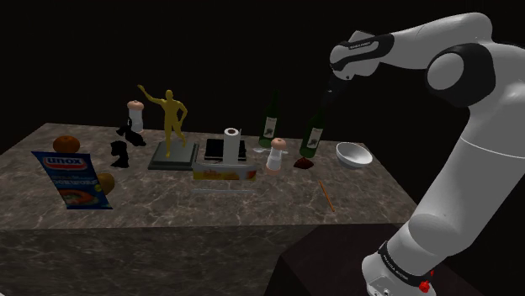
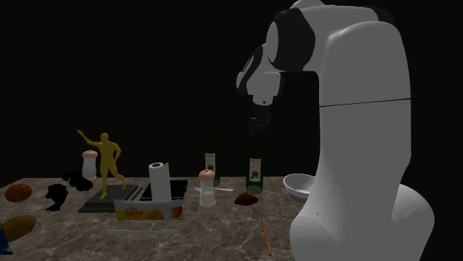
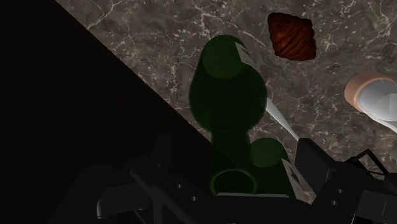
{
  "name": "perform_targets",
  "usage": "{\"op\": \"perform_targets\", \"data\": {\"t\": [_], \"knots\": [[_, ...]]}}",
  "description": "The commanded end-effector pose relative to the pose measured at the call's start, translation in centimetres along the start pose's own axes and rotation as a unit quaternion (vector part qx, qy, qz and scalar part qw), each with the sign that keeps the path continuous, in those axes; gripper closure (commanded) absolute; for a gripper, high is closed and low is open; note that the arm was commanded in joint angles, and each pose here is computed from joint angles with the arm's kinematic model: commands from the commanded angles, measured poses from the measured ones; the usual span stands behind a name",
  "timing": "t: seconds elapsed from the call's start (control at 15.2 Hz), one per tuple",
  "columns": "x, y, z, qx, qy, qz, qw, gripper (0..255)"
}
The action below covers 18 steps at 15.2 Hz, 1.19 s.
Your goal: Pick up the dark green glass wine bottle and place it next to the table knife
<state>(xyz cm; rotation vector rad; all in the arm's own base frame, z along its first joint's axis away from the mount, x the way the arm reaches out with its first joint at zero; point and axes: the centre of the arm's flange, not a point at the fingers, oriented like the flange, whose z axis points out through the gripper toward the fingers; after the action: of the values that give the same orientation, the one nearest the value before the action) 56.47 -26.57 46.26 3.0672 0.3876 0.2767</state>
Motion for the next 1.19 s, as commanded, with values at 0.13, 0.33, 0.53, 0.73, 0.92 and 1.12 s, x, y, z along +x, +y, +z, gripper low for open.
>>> {"op": "perform_targets", "data": {"t": [0.13,0.33,0.53,0.73,0.92,1.12], "knots": [[0.0,0.0,0.1,0.000,0.000,0.000,1.0000,0],[0.0,0.0,0.1,0.000,0.000,0.000,1.0000,255],[0.0,0.0,0.1,0.000,0.000,0.000,1.0000,255],[0.0,0.0,0.1,0.000,0.000,0.000,1.0000,255],[0.1,0.0,-0.5,0.000,0.000,0.000,1.0000,255],[0.4,0.1,-2.0,0.000,0.000,0.000,1.0000,255]]}}
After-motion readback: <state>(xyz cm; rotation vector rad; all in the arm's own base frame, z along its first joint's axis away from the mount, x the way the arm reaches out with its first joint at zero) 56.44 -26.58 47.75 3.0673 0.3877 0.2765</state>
